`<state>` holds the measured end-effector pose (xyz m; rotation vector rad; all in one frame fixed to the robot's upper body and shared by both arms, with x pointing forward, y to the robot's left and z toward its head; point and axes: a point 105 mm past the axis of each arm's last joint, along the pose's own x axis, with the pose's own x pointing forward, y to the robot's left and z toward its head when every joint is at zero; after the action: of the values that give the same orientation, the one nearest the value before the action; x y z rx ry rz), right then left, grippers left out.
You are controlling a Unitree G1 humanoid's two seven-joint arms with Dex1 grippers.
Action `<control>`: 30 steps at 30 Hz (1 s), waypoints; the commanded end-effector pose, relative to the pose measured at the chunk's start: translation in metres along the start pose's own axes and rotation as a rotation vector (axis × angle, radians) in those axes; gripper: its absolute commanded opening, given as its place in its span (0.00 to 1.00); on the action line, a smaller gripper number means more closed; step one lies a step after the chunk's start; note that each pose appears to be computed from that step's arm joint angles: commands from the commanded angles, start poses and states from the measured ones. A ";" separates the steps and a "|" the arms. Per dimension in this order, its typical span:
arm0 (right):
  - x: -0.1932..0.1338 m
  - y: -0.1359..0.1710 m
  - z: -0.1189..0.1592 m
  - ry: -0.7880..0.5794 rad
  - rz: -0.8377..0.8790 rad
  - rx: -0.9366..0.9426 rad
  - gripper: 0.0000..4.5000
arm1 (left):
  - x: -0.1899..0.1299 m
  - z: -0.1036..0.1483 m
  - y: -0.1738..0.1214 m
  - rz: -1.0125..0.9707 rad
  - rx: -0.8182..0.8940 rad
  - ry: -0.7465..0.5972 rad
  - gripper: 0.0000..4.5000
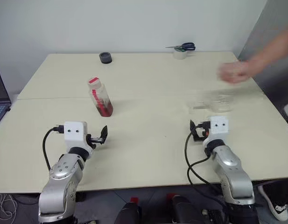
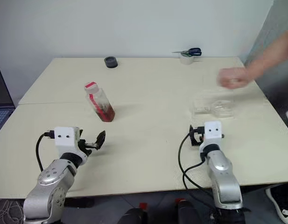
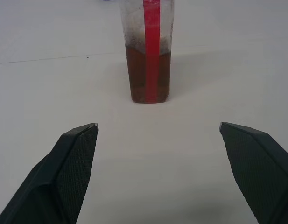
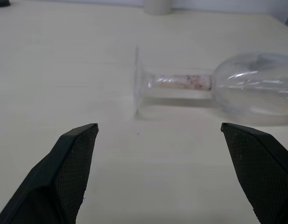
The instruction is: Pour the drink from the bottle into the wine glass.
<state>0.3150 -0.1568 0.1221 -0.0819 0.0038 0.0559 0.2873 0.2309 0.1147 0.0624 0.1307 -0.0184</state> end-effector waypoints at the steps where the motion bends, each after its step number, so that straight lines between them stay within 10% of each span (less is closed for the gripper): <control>1: -0.006 0.000 0.013 -0.043 -0.012 0.008 1.00 | -0.005 0.014 0.005 0.015 -0.009 -0.052 0.99; 24: -0.001 -0.007 0.015 -0.041 -0.033 -0.015 1.00 | 0.006 0.021 0.002 0.043 -0.022 -0.087 0.99; 30: 0.022 0.029 0.069 -0.132 0.377 0.080 1.00 | 0.017 0.038 0.003 0.070 -0.012 -0.125 0.99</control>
<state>0.3360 -0.1438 0.1599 -0.0385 -0.0517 0.2306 0.3048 0.2294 0.1397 0.0277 0.0380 0.0285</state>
